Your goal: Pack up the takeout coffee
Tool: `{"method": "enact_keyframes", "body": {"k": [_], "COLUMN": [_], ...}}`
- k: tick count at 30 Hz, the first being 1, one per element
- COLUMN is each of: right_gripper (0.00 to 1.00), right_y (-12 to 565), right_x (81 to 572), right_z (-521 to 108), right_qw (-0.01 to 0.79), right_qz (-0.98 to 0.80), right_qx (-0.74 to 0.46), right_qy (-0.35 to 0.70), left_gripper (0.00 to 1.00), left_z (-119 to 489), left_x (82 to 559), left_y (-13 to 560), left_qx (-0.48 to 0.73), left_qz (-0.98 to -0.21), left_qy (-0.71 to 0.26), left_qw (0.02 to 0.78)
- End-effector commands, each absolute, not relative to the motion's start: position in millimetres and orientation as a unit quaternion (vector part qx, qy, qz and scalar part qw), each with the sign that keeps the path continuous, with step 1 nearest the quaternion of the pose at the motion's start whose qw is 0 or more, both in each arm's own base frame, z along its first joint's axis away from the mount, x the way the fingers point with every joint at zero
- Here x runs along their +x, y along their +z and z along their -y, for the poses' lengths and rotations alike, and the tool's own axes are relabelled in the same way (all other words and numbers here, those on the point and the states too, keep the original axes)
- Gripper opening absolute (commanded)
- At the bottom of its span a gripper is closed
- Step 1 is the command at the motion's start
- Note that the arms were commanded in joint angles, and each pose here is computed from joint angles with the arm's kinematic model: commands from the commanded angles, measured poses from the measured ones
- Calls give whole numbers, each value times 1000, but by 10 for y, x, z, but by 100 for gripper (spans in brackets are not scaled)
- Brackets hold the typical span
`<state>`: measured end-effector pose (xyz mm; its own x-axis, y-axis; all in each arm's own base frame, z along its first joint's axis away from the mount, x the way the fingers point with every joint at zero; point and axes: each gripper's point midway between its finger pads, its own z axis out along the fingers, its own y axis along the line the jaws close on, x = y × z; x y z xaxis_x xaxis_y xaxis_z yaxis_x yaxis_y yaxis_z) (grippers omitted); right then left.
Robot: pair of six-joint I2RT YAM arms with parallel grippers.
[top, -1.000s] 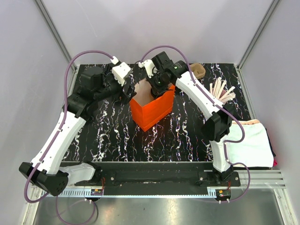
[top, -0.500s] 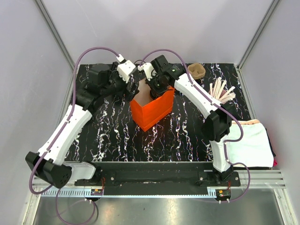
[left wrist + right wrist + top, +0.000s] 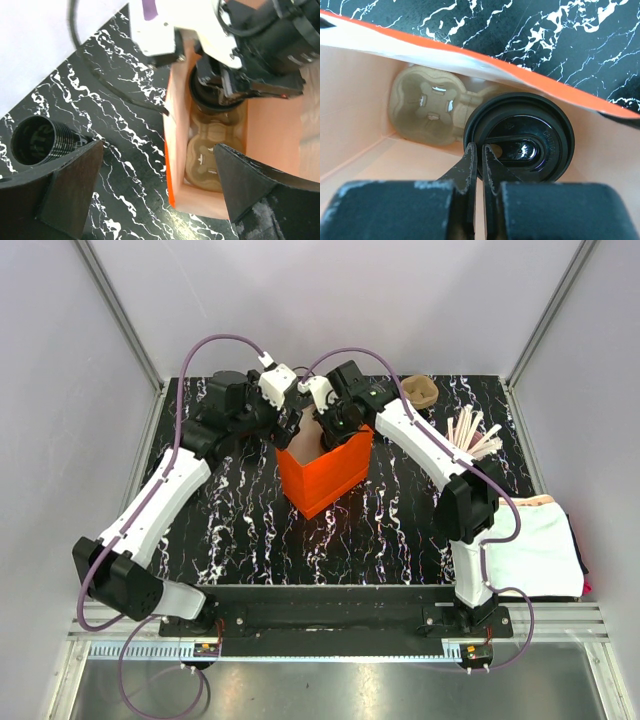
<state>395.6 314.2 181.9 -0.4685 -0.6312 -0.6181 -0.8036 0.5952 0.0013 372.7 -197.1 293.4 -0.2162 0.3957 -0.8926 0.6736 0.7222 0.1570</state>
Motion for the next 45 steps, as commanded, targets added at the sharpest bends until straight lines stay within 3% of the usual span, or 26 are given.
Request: {"method": "enact_keyframes", "body": {"k": [1,45], "right_gripper": [0,0], "right_y": [2213,1906], "right_x": [3967,4026], "right_z": [-3178,-3188], "right_qw": [345,345], "right_qz": [-818,-810], "right_qx": [-430,-441], "right_qy": [168,177], "left_gripper": [99,99], "left_z": [1954,1937], "left_x": [3920,3959], "left_y": [3281,3094], "left_qx": [323,305], "left_qz": [-745,-759], "left_qy": [-120,-120], "left_qw": [572,562]}}
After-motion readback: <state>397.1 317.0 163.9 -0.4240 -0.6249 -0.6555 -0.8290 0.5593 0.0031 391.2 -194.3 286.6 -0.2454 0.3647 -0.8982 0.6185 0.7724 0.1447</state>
